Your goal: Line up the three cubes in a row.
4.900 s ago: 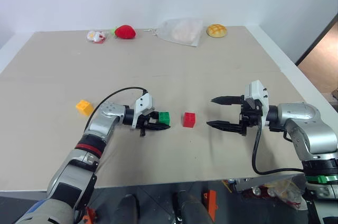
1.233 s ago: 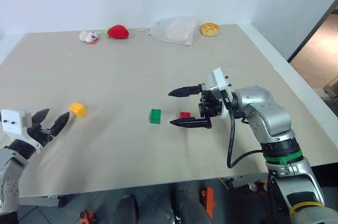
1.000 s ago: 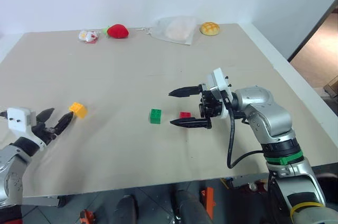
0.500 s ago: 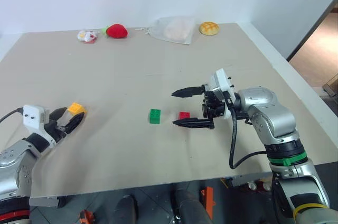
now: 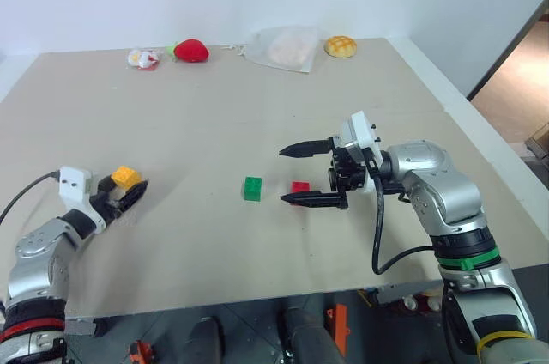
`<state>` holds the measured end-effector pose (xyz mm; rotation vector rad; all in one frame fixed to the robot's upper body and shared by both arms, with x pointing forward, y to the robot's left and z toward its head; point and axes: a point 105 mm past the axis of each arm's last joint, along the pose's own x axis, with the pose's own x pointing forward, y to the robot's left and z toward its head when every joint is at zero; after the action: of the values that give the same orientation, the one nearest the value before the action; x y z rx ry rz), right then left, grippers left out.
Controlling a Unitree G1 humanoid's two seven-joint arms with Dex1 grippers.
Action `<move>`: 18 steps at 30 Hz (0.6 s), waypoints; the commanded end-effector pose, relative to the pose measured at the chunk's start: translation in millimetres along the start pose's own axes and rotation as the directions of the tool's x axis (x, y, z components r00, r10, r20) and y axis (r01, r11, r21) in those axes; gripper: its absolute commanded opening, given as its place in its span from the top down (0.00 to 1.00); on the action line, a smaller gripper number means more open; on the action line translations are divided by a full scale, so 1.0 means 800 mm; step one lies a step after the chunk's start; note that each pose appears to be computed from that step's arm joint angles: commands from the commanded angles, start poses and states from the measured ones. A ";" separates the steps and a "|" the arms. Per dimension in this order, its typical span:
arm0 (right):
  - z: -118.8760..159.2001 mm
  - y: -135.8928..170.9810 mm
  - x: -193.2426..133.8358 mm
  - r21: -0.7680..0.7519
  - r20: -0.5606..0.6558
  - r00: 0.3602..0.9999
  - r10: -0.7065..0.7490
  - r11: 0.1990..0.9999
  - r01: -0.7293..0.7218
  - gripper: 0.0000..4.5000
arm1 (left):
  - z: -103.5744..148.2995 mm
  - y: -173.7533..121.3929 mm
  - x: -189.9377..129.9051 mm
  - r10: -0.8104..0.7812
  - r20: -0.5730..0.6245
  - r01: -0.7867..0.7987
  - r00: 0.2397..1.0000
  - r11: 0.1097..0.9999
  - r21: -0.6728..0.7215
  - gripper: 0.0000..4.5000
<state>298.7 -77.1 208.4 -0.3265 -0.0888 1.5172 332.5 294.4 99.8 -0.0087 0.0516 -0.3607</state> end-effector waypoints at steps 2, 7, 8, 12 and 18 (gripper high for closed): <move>0.014 0.004 -0.004 -0.032 0.029 1.000 -0.005 0.999 0.006 0.00 | 0.010 0.000 0.007 -0.028 0.027 0.027 0.999 0.999 0.025 0.62; 0.026 0.007 -0.003 -0.013 0.084 0.996 -0.017 1.000 0.018 0.00 | 0.010 -0.003 0.017 -0.035 0.020 0.034 0.999 0.999 0.032 0.70; 0.027 0.008 -0.002 -0.012 0.087 0.996 -0.017 1.000 0.018 0.00 | 0.009 -0.003 0.019 -0.030 0.010 0.029 1.000 0.999 0.033 0.70; 0.026 0.009 -0.002 -0.007 0.089 0.996 -0.028 1.000 0.029 0.00 | 0.019 -0.041 0.038 -0.180 -0.001 0.179 0.984 0.977 0.113 0.70; 0.030 0.009 -0.012 0.003 0.094 0.994 -0.057 0.998 0.057 0.00 | 0.045 -0.109 0.070 -0.424 -0.001 0.418 0.906 0.892 0.175 0.70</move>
<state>290.3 -77.6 213.8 -0.2304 -0.1045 1.4907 355.4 205.2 113.4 0.0984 0.0355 -0.7351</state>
